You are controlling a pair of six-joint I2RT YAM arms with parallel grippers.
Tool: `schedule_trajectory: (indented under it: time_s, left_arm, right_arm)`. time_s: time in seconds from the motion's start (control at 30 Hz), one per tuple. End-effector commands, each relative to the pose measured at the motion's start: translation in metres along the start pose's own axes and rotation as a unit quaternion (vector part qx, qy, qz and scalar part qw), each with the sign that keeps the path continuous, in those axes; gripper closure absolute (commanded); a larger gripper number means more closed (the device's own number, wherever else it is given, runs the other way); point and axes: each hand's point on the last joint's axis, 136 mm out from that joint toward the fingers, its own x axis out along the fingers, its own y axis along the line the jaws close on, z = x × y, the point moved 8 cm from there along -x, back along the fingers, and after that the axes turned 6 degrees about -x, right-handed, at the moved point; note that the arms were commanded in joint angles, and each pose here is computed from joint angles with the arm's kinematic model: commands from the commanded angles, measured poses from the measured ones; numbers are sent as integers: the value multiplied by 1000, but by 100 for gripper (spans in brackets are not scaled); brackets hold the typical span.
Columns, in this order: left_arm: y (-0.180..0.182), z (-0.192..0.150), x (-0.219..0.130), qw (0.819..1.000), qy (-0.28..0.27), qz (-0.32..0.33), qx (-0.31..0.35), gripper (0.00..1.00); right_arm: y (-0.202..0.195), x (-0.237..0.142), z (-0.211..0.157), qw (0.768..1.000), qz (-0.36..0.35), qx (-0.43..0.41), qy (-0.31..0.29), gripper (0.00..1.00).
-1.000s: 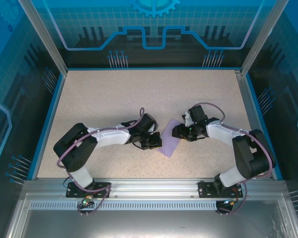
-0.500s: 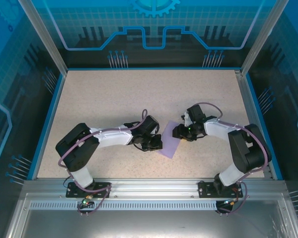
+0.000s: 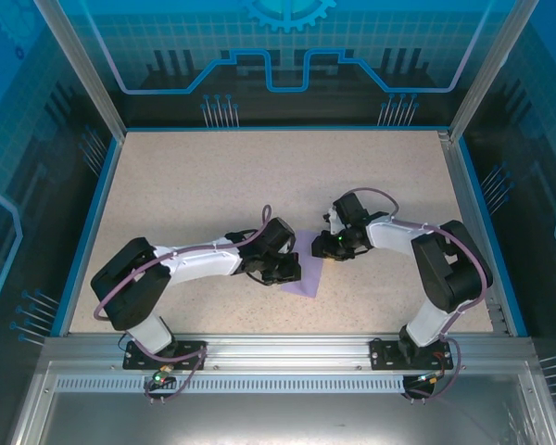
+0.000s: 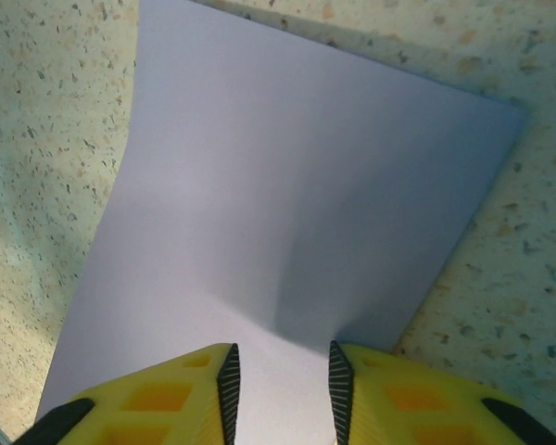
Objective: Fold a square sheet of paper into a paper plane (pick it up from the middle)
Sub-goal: Fold the triangle a second time at the center of the table.
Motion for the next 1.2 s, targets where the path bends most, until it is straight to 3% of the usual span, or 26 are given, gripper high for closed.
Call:
schedule_trajectory:
  time_s: [0.0, 0.63, 1.17]
  left_arm:
    - [2, -1, 8, 1000, 9, 17, 6, 93]
    - [-26, 18, 30, 999, 23, -4, 22, 92]
    - [-26, 28, 43, 1000, 10, 15, 17, 92]
  right_arm:
    - [3, 3, -1, 1000, 0, -9, 12, 69]
    - [1, 10, -5, 1000, 17, -14, 19, 71]
    - [1, 11, -6, 999, 22, -13, 22, 71]
